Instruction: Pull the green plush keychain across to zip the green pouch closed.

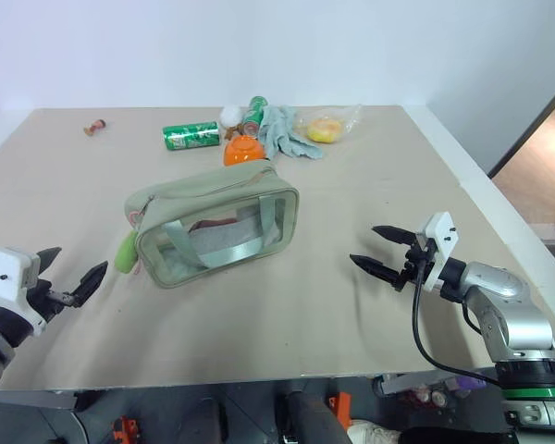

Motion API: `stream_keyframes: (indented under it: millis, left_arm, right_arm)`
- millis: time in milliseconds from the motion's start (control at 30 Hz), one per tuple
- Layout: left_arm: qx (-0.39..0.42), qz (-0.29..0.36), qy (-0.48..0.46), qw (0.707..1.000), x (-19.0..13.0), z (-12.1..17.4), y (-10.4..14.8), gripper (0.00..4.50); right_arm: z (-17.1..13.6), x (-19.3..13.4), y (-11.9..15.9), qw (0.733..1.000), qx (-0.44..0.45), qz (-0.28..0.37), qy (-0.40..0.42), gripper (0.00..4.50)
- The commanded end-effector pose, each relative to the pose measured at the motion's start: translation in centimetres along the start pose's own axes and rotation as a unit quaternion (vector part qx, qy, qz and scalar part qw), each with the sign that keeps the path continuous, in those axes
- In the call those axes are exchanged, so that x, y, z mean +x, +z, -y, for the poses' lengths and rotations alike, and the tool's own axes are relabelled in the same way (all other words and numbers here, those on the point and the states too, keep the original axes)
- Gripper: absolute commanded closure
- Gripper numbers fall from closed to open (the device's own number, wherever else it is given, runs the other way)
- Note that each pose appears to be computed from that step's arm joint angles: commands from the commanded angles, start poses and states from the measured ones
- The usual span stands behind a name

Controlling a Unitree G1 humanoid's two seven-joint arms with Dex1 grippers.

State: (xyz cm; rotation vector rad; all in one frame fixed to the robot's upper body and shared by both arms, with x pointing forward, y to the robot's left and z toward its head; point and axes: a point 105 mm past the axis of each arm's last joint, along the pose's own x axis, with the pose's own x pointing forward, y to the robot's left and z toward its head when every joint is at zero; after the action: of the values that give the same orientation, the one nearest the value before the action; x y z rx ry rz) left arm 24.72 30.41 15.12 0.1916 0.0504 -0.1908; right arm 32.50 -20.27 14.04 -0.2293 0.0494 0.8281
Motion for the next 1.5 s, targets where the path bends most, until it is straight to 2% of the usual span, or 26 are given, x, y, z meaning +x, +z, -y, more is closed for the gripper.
stream_keyframes:
  millis: [33, 433, 733, 867, 967, 1133, 1267, 1333, 1500]
  left_arm:
    - [0.014, 0.021, -0.005, 1.0, 0.4, 0.0, 0.9, 0.06]
    - [0.006, 0.045, -0.017, 0.999, 0.7, 0.1, 1.3, 0.06]
    - [-0.055, 0.072, -0.008, 0.996, -1.6, -0.6, 2.2, 0.06]
    - [-0.034, 0.071, -0.1, 0.992, -3.2, 1.9, 3.4, 0.06]
    - [-0.018, 0.088, -0.162, 0.983, -3.8, 4.3, 5.8, 0.06]
    - [0.006, 0.08, -0.241, 0.967, -4.3, 7.7, 7.0, 0.06]
    - [-0.006, 0.072, -0.28, 0.957, -4.5, 9.7, 6.5, 0.06]
    - [-0.008, 0.073, -0.287, 0.955, -4.3, 10.2, 6.3, 0.06]
    - [-0.003, 0.098, -0.271, 0.958, -3.2, 10.5, 6.4, 0.06]
  right_arm:
    - [0.9, -0.5, 1.4, 1.0, -0.023, 0.016, -0.01, 0.0]
    - [0.8, -0.5, 1.5, 1.0, -0.026, 0.015, -0.009, 0.0]
    - [0.9, -0.3, 1.6, 1.0, -0.027, 0.014, -0.004, 0.0]
    - [1.1, 0.0, 1.9, 0.999, -0.031, 0.015, 0.001, 0.0]
    - [1.4, 0.4, 2.4, 0.999, -0.039, 0.016, 0.01, 0.0]
    - [1.2, 1.3, 4.3, 0.998, -0.049, 0.033, 0.037, 0.0]
    - [-0.1, 3.0, 7.8, 0.991, -0.08, 0.073, 0.083, 0.0]
    - [-1.1, 4.4, 9.7, 0.984, -0.099, 0.085, 0.123, 0.0]
    - [-2.1, 7.0, 11.7, 0.974, -0.121, 0.093, 0.168, 0.0]
